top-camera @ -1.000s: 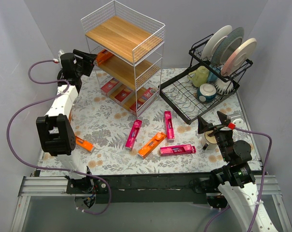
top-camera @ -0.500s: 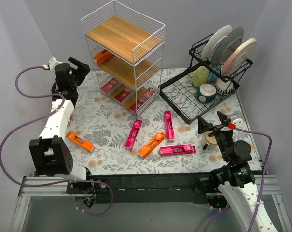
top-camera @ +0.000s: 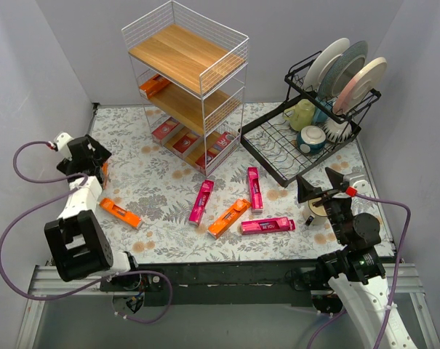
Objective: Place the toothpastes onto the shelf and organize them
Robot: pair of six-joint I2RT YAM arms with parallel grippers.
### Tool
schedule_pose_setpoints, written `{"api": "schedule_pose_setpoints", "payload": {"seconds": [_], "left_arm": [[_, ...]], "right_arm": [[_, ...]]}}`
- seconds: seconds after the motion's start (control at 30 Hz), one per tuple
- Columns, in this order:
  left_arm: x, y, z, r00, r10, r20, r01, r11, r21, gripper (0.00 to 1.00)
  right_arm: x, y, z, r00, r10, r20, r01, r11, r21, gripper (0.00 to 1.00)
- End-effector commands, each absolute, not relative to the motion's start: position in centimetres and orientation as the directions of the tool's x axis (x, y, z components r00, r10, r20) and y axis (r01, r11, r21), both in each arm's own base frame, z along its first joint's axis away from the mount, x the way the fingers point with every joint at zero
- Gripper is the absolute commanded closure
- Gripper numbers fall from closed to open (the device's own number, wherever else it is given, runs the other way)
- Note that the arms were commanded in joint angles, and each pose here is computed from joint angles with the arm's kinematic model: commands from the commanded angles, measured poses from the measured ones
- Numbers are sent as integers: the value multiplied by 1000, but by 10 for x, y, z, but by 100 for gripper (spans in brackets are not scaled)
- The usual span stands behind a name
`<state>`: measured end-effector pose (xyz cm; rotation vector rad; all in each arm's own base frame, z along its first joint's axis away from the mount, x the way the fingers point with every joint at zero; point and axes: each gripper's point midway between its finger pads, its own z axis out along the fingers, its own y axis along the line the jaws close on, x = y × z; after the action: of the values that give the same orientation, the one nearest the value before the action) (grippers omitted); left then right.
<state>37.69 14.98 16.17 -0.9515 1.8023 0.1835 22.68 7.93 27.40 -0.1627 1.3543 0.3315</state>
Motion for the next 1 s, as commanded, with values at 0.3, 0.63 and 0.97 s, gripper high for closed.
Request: {"api": "schedule_pose_setpoints", "payload": {"seconds": [0.3,0.63,0.97], "left_arm": [[385,193,82,-358,-442,-823,-714,697,-63,2],[401,182,33,-512,-460,-726,-642,766,-32,9],[409,125,9,-662,-354,-661,-521,851,66,45]], "right_arm": [[223,87,294,226,191,-955,-371,924,96,1],[228,86,290,205,158,-966,-357,931,76,1],[230,86,288,198,147,-969,-352,933,69,1]]}}
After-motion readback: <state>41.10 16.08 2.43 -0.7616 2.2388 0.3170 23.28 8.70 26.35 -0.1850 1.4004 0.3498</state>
